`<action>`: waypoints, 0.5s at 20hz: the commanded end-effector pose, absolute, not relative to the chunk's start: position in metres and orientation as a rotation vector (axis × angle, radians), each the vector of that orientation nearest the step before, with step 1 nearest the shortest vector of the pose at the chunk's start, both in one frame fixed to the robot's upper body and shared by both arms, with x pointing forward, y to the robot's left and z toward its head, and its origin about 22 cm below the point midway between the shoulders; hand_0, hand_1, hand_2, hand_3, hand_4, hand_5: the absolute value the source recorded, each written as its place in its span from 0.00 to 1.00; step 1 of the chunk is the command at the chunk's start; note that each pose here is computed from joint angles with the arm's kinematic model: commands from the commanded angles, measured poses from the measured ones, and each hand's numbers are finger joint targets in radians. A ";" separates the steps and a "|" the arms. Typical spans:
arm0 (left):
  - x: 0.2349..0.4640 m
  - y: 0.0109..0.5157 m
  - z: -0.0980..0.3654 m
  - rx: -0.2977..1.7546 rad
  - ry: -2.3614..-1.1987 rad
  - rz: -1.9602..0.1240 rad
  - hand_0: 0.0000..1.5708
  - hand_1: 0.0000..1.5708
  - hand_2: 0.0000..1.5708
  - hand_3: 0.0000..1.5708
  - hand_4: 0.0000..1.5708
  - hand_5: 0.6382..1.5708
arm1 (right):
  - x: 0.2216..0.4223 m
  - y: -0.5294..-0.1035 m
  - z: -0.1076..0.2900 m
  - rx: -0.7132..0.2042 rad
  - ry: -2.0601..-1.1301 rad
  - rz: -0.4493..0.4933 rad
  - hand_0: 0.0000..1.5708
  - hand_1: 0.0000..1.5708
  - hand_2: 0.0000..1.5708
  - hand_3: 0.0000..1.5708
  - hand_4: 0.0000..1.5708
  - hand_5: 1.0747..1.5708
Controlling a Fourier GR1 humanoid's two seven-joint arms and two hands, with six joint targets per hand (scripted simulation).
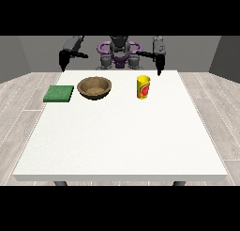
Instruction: Pick the cup and pour the ball into the bowl, then pick the bowl and place it on the pad
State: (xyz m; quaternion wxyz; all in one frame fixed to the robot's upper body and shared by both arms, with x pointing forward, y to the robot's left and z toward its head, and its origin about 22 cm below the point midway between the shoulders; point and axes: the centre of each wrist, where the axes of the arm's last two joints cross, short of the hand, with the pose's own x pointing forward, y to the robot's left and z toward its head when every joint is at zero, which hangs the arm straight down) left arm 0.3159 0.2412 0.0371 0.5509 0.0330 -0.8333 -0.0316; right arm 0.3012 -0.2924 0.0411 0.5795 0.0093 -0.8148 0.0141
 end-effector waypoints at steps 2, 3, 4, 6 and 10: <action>0.335 0.242 0.028 0.114 -1.988 -0.085 0.00 0.00 0.00 0.00 0.00 0.64 | 0.313 -0.324 0.044 0.024 -1.918 0.022 0.00 0.00 0.00 0.00 0.00 0.98; 0.334 0.232 0.016 0.163 -2.012 -0.060 0.00 0.00 0.00 0.00 0.00 0.64 | 0.311 -0.318 0.042 0.041 -1.924 0.048 0.00 0.00 0.00 0.00 0.00 0.98; 0.334 0.227 0.019 0.118 -2.005 -0.071 0.00 0.00 0.00 0.00 0.00 0.65 | 0.307 -0.329 0.021 0.039 -1.946 0.000 0.00 0.00 0.00 0.00 0.00 0.98; 0.329 0.251 -0.013 0.150 -1.954 -0.050 0.00 0.00 0.00 0.00 0.00 0.64 | 0.307 -0.325 0.034 0.042 -1.887 0.038 0.00 0.00 0.00 0.00 0.00 0.99; 0.349 0.249 -0.011 0.183 -2.015 0.006 0.00 0.00 0.00 0.00 0.00 0.68 | 0.310 -0.322 0.029 0.068 -1.937 0.037 0.00 0.00 0.00 0.00 0.00 0.98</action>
